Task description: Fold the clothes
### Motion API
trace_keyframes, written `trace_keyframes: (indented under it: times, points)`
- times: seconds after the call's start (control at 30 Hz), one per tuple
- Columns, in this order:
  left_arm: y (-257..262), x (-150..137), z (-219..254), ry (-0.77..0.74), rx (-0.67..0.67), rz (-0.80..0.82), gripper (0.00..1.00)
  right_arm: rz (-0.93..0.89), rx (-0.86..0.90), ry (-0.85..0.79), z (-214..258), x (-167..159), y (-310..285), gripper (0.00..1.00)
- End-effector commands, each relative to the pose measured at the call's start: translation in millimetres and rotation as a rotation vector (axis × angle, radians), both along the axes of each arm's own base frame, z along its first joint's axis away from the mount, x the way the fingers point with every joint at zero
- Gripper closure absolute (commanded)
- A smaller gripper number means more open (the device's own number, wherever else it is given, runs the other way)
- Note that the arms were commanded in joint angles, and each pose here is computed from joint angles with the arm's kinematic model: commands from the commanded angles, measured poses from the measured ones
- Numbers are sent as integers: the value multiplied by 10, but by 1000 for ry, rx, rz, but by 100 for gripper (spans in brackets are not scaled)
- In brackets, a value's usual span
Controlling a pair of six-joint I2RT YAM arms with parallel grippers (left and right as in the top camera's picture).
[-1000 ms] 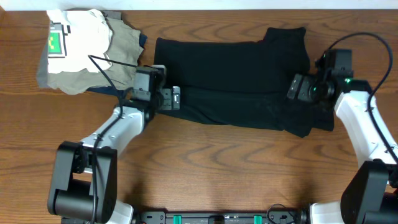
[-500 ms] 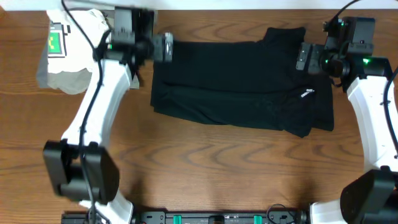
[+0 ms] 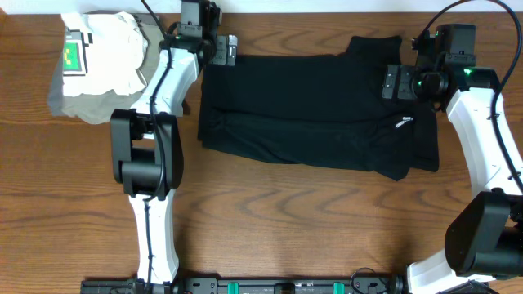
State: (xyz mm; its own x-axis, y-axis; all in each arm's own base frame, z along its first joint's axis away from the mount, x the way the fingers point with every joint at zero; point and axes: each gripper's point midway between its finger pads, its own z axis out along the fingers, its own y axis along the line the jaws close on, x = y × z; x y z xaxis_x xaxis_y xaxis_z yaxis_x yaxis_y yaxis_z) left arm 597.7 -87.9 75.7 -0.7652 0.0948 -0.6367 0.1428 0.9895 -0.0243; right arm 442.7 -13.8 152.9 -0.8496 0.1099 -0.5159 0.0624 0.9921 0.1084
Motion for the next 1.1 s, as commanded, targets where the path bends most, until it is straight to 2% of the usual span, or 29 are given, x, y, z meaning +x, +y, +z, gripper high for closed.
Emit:
trace_keyframes:
  times: [0.0, 0.17, 0.47, 0.57, 0.77, 1.07]
  points:
    - [94, 149, 32, -48, 38, 22, 2, 15, -5, -22, 74, 28, 0, 1]
    - [126, 214, -281, -33, 39, 28, 2, 15, -6, -18, 69, 21, -1, 1]
    - [124, 224, -563, -8, 42, 28, 1, 12, -11, -21, 73, 27, -11, 1]
    - [120, 238, -590, -11, 40, 30, 7, 11, -12, -21, 72, 27, -14, 1]
    - [119, 239, -590, -12, 38, 31, 29, 11, -11, -20, 72, 26, -11, 1]
    - [121, 179, -724, 26, 18, 60, 41, 26, -11, -21, 73, 29, 54, 1]
